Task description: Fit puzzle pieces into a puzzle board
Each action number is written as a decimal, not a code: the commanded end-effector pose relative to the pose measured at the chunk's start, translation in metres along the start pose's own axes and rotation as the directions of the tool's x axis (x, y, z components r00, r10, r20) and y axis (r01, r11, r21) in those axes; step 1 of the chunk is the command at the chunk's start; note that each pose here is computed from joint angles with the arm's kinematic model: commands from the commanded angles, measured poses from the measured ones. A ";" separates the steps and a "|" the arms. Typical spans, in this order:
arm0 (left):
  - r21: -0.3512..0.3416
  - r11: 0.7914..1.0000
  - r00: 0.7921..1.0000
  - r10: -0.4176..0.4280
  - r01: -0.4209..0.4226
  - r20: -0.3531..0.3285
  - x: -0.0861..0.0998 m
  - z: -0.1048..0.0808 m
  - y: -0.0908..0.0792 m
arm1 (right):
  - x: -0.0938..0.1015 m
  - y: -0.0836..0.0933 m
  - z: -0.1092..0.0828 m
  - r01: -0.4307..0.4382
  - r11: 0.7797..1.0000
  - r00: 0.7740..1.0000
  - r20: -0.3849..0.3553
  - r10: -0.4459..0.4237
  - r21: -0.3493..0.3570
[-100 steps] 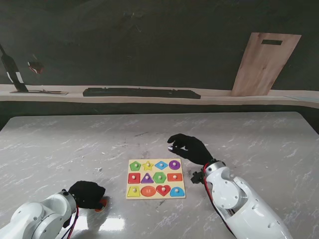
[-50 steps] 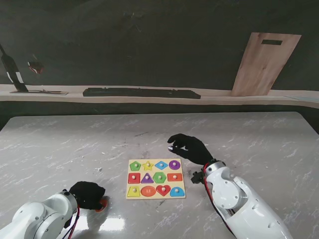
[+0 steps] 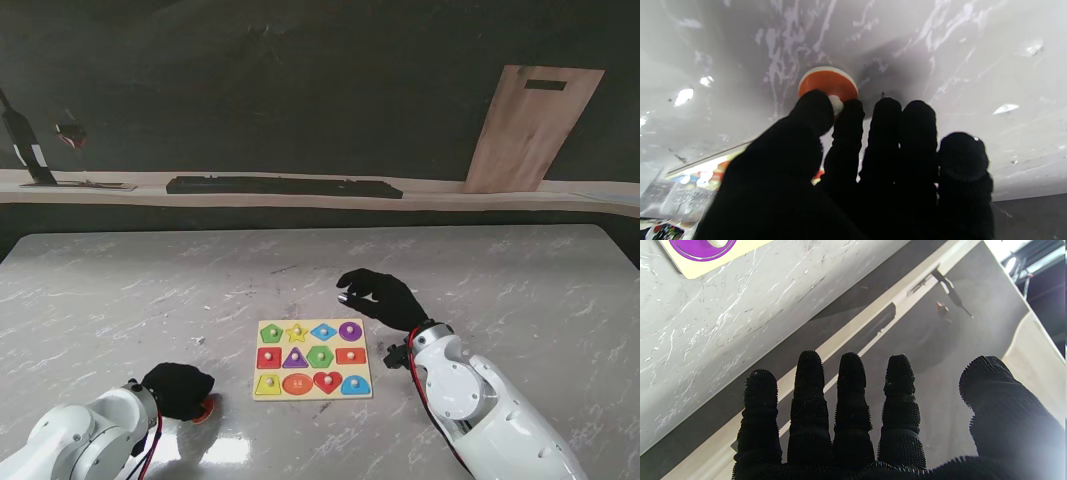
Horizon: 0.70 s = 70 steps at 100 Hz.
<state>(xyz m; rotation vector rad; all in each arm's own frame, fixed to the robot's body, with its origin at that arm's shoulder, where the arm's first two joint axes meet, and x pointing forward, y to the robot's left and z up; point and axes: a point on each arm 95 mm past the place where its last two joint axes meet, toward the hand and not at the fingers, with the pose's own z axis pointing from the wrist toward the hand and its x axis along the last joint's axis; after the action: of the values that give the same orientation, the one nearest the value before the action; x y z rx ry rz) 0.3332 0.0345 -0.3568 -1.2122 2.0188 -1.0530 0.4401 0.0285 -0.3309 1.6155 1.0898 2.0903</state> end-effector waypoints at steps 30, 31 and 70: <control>0.080 0.997 1.000 0.005 -0.004 -0.017 -0.001 0.001 -0.002 | 0.002 -0.003 -0.001 -0.011 1.000 1.000 0.000 0.011 -0.001; 0.081 0.997 1.000 0.006 -0.004 -0.018 -0.001 0.001 -0.002 | 0.002 -0.003 -0.001 -0.011 1.000 1.000 0.000 0.011 -0.001; 0.151 0.988 0.996 0.053 -0.042 -0.071 -0.004 -0.001 -0.025 | 0.003 -0.002 -0.001 -0.026 1.000 1.000 -0.010 0.026 -0.002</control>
<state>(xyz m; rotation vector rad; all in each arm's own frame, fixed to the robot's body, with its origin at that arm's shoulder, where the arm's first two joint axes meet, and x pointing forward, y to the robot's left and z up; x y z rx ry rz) 0.3412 0.0348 -0.3446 -1.0906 1.9841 -1.1900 0.4406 0.0280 -0.3303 1.6271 1.0765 2.0999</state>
